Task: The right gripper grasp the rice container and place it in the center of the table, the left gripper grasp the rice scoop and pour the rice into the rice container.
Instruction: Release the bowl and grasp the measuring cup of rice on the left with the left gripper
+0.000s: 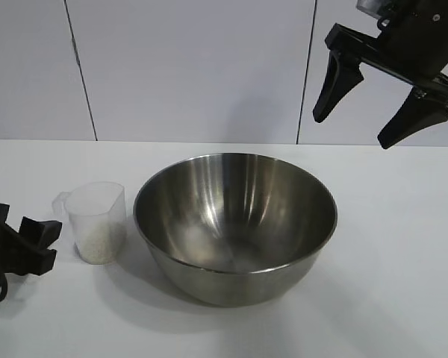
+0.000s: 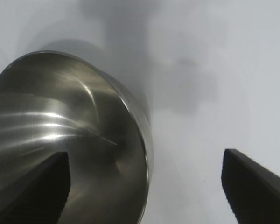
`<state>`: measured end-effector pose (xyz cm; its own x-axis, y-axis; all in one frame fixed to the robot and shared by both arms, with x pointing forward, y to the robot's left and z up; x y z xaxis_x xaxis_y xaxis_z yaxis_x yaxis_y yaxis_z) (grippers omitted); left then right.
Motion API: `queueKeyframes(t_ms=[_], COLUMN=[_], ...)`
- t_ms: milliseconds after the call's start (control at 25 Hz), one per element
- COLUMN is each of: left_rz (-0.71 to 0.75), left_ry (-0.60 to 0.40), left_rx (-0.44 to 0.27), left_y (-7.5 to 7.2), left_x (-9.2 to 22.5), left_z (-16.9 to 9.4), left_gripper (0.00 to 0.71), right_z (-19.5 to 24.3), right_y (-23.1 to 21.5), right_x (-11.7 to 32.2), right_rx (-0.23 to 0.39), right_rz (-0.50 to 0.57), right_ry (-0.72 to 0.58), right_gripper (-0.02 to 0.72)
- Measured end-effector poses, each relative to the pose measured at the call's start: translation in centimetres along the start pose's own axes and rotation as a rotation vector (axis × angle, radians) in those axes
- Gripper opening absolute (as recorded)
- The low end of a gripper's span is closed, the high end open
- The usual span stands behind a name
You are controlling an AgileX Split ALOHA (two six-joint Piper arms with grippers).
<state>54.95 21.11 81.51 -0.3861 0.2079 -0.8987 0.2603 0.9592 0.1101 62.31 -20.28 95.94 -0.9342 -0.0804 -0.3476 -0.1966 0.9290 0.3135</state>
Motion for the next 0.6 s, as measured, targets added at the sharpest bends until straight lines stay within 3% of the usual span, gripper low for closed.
queueKeyframes(t_ms=[360, 600], left_rz=[0.0, -0.007], left_ry=[-0.008, 0.059], left_rx=[0.001, 0.015], left_y=[0.0, -0.4], left_x=[-0.2, 2.0], left_z=[0.2, 0.6], left_gripper=[0.515, 0.515], right_z=[0.0, 0.0], right_y=[0.0, 0.0], right_x=[0.0, 0.0], right_rx=[0.0, -0.002], right_rz=[0.0, 0.001], right_ry=[0.001, 0.0], right_gripper=[0.61, 0.61])
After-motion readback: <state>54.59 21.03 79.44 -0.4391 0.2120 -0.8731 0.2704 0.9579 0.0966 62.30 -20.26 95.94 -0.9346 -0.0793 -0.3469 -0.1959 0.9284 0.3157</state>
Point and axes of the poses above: a point on each arm's last joint axis where the gripper is mounted, z pointing out along that axis toward the gripper, y along the wrist's bending axis when the last joint is at zero, x = y × z, the point moved 8 cm from there along z, pointing out along that axis toward the gripper, and after that the axes turned 6 degrees about -z, right-handed, at the moved point
